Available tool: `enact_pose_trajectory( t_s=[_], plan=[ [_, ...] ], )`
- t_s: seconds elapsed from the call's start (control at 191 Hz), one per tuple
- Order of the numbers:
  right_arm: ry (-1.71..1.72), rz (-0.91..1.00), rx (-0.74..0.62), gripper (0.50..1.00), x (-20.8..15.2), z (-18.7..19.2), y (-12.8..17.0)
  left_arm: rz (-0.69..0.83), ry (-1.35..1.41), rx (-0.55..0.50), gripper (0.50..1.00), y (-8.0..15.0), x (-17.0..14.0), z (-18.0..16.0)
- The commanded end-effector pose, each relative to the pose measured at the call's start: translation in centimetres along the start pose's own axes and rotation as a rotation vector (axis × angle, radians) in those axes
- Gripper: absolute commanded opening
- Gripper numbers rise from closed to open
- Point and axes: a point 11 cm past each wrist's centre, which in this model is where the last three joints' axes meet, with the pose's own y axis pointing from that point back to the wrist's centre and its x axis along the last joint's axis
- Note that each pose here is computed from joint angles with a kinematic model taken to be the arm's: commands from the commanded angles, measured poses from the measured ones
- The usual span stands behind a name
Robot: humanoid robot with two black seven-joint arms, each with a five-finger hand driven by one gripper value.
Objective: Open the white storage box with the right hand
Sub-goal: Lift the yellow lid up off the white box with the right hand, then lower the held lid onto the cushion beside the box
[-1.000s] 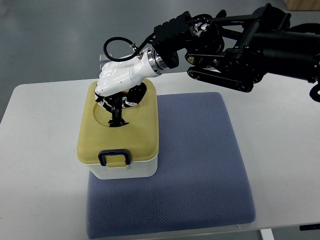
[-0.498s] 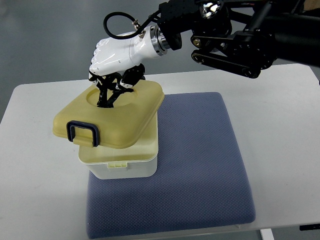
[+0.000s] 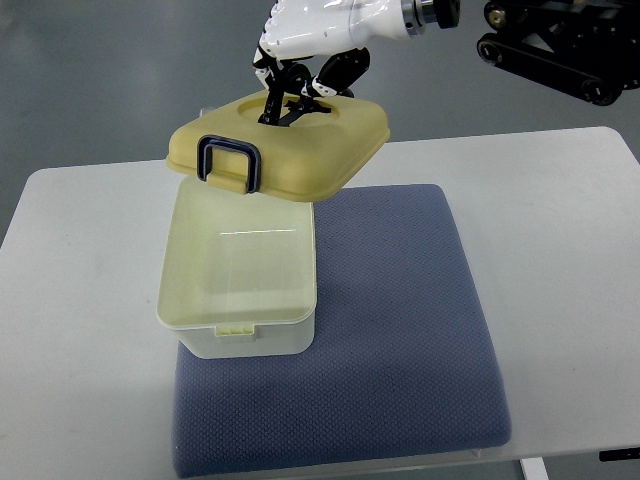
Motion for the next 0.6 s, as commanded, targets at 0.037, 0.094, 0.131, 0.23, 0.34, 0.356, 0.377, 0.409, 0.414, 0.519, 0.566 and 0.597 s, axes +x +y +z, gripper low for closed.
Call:
enact_pose_trajectory(
  t_s=[0.037, 0.094, 0.131, 0.23, 0.34, 0.356, 0.377, 0.409, 0.414, 0.519, 0.566, 0.597],
  plan=[
    [-0.005, 0.016, -0.058, 0.5, -0.9, 1.7, 2.4, 0.0, 0.0, 0.0, 1.0, 0.0, 0.0, 0.0],
    [-0.015, 0.016, -0.075, 0.5, -1.7, 2.2, 3.1, 0.0, 0.0, 0.0, 1.0, 0.0, 0.0, 0.0],
    [-0.029, 0.012, -0.084, 0.5, -2.5, 2.4, 3.6, 0.0, 0.0, 0.0, 1.0, 0.0, 0.0, 0.0],
    [-0.057, 0.006, -0.115, 0.5, -4.6, 3.1, 5.1, 0.0, -0.001, 0.0, 1.0, 0.0, 0.0, 0.0],
    [-0.086, 0.003, -0.143, 0.5, -6.8, 3.5, 6.6, -0.002, 0.001, 0.0, 1.0, 0.0, 0.0, 0.0],
    [-0.092, 0.0, -0.149, 0.5, -7.2, 3.6, 7.0, 0.0, 0.0, 0.0, 1.0, 0.0, 0.0, 0.0],
    [-0.094, -0.002, -0.15, 0.5, -7.5, 3.5, 7.1, 0.0, 0.0, 0.0, 1.0, 0.0, 0.0, 0.0],
    [-0.103, -0.002, -0.157, 0.5, -7.9, 3.6, 7.5, 0.0, -0.001, 0.0, 1.0, 0.0, 0.0, 0.0],
    [-0.105, 0.0, -0.156, 0.5, -8.1, 3.6, 7.5, 0.0, -0.001, 0.0, 1.0, 0.0, 0.0, 0.0],
    [-0.143, 0.027, -0.159, 0.5, -9.2, 3.3, 7.8, 0.0, 0.0, 0.0, 1.0, 0.0, 0.0, 0.0],
    [-0.156, 0.031, -0.16, 0.5, -10.0, 3.1, 8.0, -0.002, 0.001, 0.0, 1.0, 0.0, 0.0, 0.0],
    [-0.157, 0.032, -0.16, 0.5, -10.3, 3.0, 8.0, 0.0, 0.0, 0.0, 1.0, 0.0, 0.0, 0.0]
  ],
)
